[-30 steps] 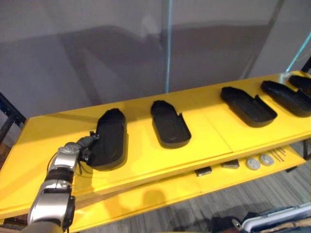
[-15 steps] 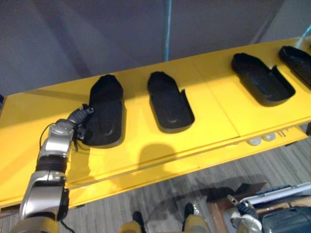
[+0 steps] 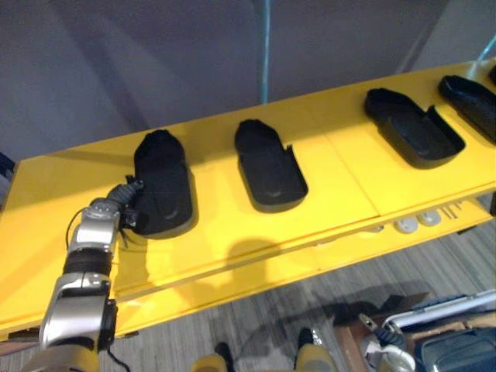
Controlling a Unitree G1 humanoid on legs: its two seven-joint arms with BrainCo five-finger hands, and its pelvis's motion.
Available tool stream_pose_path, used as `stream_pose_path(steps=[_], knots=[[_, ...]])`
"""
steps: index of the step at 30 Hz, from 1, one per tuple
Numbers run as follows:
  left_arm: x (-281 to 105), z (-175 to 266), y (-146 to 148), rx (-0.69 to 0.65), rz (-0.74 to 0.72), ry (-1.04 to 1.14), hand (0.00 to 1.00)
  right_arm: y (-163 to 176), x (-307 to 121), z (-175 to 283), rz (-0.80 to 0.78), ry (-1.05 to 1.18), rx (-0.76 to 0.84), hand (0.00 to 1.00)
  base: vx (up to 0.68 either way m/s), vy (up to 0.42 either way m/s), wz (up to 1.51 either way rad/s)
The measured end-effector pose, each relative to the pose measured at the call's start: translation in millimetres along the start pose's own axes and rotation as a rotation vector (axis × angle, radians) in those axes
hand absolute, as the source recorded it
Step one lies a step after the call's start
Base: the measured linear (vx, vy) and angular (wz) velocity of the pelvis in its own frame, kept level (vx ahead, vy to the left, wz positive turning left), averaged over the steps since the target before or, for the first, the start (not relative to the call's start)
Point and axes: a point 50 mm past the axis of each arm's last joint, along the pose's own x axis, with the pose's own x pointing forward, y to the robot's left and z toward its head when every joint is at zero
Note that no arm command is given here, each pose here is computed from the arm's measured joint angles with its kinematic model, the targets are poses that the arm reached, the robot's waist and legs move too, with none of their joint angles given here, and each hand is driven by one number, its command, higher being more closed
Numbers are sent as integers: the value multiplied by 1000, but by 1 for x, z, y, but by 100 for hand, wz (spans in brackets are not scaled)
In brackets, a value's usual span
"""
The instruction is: Walk over and take plastic housings, then place them on the shelf
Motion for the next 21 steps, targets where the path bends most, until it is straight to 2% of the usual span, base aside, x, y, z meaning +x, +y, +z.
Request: stream_pose_path(steps=[1, 13, 21], knots=[[0, -2, 1, -8, 4, 8, 0, 0, 0, 0, -1, 0, 2, 0, 0, 0, 0], [2, -21, -11, -34, -25, 67, 0, -12, -4, -20, -38, 69, 21, 0, 5, -5, 2], [2, -26, -13, 17, -91, 76, 0, -15, -5, -23, -49, 77, 27, 0, -14, -2, 2]])
